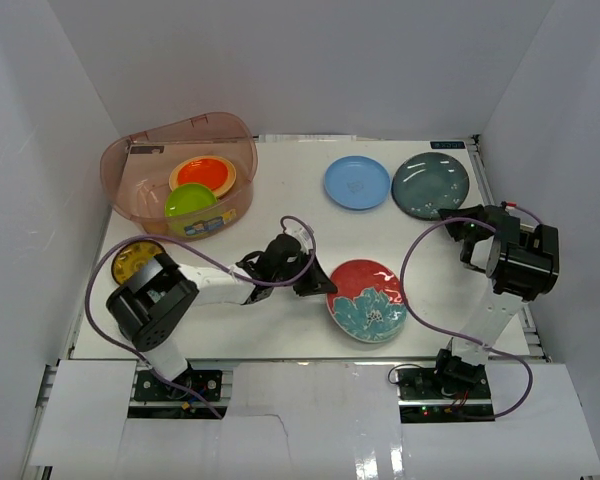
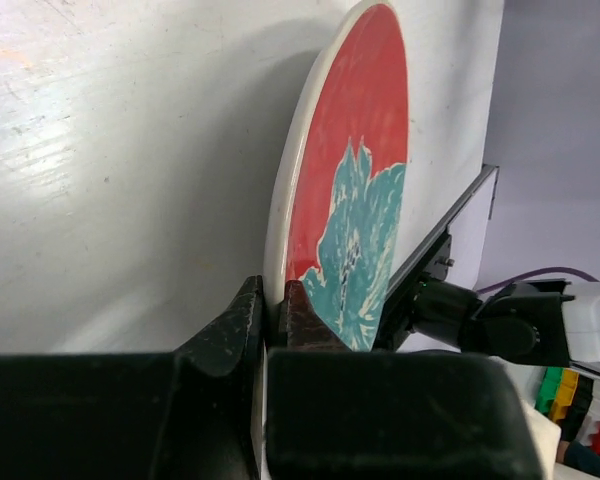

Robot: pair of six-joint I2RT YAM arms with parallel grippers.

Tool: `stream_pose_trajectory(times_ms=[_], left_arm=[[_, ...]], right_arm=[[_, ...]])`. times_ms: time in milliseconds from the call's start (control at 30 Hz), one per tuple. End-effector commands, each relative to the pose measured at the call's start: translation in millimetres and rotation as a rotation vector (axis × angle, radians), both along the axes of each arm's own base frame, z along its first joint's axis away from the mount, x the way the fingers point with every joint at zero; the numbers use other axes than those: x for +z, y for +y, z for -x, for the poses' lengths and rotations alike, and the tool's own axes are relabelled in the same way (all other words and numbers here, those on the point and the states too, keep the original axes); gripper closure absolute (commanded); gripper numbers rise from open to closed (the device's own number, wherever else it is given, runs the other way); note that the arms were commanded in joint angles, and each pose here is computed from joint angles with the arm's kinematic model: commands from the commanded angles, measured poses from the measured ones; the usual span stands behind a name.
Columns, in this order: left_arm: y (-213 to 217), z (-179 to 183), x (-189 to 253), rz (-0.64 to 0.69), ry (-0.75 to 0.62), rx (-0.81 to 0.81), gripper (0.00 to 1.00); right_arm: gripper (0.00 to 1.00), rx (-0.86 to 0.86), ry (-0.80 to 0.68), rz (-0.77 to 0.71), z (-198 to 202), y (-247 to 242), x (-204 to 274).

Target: Place the plates into the plastic bin on the countertop

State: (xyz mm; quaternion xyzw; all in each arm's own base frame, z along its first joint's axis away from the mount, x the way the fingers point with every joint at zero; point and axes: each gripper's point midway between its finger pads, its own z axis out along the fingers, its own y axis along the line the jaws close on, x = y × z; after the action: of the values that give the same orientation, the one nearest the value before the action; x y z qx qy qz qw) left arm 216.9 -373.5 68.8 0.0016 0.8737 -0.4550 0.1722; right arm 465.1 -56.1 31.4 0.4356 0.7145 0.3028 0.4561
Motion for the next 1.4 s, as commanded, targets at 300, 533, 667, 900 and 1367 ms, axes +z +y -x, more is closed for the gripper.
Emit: stream_pose_trajectory(times_ms=[300, 533, 667, 900, 1367], left_arm=[[29, -55, 216, 0.424, -0.326, 0.108, 1.0], [139, -133, 296, 0.384, -0.528, 0.408, 1.0], [236, -181, 300, 0.245, -0.537, 0.652, 1.0], [375, -219, 226, -0.001, -0.397, 0.982, 1.0], [439, -214, 117, -0.21, -0.192, 1.088, 1.0]], right_arm=[[0.92, -0.083, -0.154, 0.013, 48, 5, 63], [0.92, 0.005, -0.262, -0.03, 71, 28, 111], [0.92, 0.068, -0.275, -0.01, 84, 40, 125], [0.92, 0.301, -0.349, 0.128, 86, 100, 174], [0.92, 0.872, -0.675, 0.207, 48, 330, 343]])
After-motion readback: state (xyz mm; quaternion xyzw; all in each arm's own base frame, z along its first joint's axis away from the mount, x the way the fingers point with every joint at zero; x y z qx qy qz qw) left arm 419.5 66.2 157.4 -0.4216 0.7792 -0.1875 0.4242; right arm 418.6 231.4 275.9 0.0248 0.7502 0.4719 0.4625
